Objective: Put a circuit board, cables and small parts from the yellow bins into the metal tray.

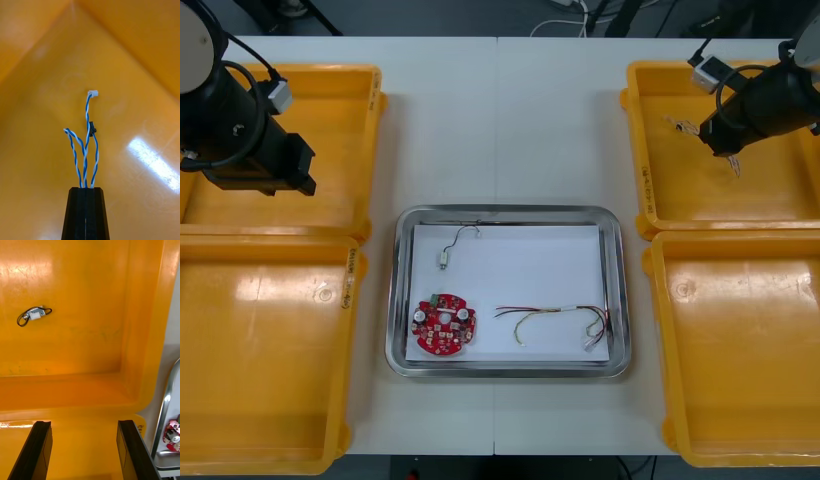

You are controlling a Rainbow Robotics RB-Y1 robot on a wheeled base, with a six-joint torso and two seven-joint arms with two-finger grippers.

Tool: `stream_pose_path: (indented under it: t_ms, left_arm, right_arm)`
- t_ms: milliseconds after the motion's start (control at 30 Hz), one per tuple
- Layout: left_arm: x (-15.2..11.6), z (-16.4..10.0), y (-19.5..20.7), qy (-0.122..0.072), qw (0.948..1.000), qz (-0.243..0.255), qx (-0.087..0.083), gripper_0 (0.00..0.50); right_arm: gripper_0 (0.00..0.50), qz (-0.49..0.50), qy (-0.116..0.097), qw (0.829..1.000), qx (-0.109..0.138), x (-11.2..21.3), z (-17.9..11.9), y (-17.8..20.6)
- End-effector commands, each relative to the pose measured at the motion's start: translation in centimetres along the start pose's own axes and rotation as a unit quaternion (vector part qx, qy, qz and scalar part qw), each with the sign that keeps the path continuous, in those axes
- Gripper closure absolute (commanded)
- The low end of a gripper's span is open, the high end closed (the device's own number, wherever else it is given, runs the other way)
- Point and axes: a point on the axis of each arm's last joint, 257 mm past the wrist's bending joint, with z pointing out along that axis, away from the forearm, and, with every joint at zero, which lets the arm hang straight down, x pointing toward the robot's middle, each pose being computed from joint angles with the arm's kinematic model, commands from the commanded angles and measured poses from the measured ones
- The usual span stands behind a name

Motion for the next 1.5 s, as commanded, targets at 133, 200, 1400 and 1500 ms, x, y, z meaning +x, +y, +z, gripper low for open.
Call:
stream_pose_path:
  t_ms: [133, 200, 1400, 1500]
  left_arm:
    - [-5.2, -3.0, 3.9, -0.056, 0.9980, 0.009, -0.027, 0.000]
    - [-5.7, -2.5, 4.8, -0.063, 0.9975, 0.013, -0.031, 0.000]
    - [-8.6, 4.0, 7.6, -0.093, 0.9932, 0.039, -0.059, 0.000]
    - [-8.5, 4.6, 7.7, -0.092, 0.9934, 0.036, -0.058, 0.000]
  right_arm:
    - [0.500, -0.005, -0.001, 1.000, -0.006, -0.8, -3.6, -1.4]
    - [0.500, -0.017, 0.014, 1.000, -0.008, -0.7, -4.6, -1.4]
    - [0.500, -0.060, 0.020, 0.997, -0.039, -3.2, -16.4, 7.8]
    - [0.500, -0.101, 0.020, 0.994, -0.042, -3.9, -16.1, 10.0]
